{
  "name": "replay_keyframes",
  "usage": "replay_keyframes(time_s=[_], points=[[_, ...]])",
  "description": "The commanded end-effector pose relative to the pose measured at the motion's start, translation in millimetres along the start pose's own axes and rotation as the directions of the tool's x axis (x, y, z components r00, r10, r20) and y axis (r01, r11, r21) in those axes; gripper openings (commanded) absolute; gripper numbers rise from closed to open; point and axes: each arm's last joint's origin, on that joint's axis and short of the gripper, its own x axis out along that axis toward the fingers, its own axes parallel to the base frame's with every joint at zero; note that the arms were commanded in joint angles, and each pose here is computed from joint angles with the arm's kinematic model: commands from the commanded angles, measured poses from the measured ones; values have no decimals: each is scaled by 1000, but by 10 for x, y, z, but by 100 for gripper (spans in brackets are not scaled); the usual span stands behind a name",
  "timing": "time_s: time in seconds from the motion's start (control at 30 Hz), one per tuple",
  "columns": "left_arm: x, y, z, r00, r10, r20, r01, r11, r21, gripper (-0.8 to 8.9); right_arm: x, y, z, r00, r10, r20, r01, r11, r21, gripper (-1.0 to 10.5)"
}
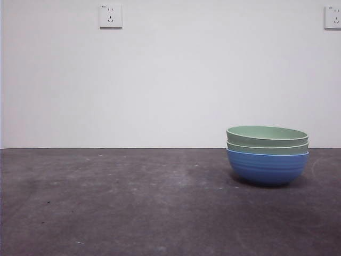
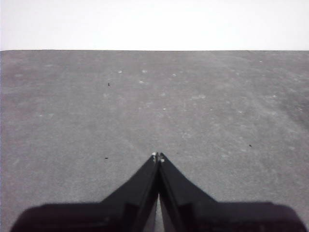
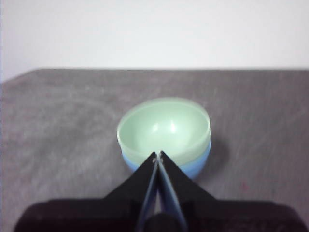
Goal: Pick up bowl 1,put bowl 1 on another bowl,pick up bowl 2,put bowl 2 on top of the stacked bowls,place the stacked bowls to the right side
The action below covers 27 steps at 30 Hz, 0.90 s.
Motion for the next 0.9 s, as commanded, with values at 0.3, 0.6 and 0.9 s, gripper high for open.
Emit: replay_keyframes(time_s=[0.3,0.6,0.9], points=[[12,7,-45,1000,6,-11,-6,1000,-6,-4,44,-24,-383,998,-3,-56,5,999,34,3],[12,7,-45,1000,5,-11,-6,1000,-6,-4,46,-25,-389,998,-4,-56,8,997,73,3],[12,7,-45,1000,5,-12,-5,1000,-6,-4,45,-25,-387,998,-3,-55,8,997,73,3]])
